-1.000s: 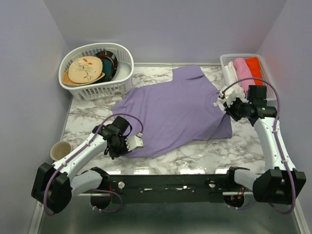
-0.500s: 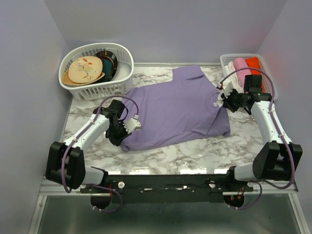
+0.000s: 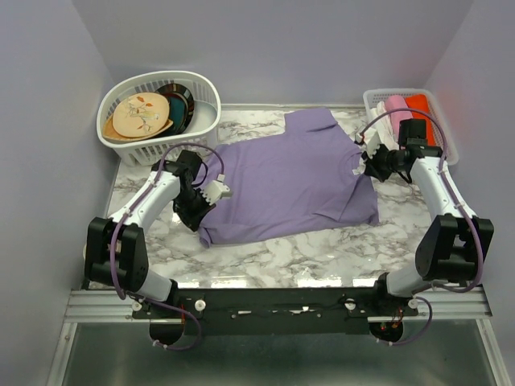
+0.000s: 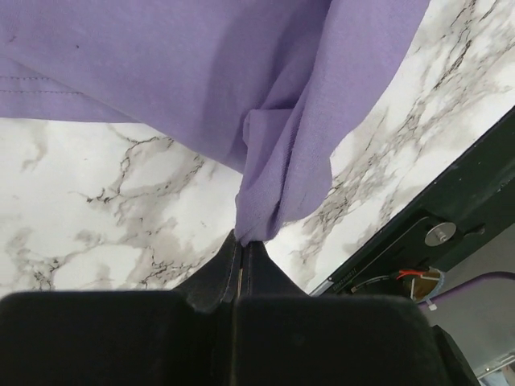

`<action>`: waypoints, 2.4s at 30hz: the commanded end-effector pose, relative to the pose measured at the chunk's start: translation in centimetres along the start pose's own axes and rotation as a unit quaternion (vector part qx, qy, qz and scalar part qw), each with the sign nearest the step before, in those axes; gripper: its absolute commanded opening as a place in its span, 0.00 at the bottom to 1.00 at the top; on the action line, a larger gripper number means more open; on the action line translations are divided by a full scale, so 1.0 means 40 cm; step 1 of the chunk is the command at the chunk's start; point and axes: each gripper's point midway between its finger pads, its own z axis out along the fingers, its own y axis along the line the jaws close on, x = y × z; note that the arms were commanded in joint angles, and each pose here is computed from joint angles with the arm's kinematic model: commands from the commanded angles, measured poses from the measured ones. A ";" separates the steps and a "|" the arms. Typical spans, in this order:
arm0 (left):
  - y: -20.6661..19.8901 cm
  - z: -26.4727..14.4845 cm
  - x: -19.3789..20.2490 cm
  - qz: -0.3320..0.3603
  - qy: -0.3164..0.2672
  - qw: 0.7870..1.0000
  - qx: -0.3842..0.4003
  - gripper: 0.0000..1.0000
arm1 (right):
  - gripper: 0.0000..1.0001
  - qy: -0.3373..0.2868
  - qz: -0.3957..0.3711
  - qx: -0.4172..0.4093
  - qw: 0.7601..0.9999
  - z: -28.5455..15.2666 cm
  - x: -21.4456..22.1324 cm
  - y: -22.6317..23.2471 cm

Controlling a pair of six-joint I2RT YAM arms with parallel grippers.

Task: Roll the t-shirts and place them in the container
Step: Fold the T-shirt at the center of the board.

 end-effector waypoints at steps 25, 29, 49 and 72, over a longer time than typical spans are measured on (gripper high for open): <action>-0.108 -0.302 0.104 0.235 -0.025 0.964 -0.118 0.00 | 0.00 -0.031 -0.075 -0.018 0.997 -0.470 -0.024 0.436; -0.111 -0.359 0.108 0.297 -0.044 0.937 -0.177 0.00 | 0.00 -0.078 -0.159 0.052 0.983 -0.549 -0.064 0.466; -0.177 -0.383 0.169 0.359 -0.136 0.869 -0.311 0.13 | 0.00 -0.175 -0.246 0.090 0.949 -0.628 -0.135 0.562; -0.106 -0.195 0.118 0.282 -0.092 0.940 -0.170 0.11 | 0.00 -0.113 -0.207 -0.015 0.972 -0.415 -0.069 0.427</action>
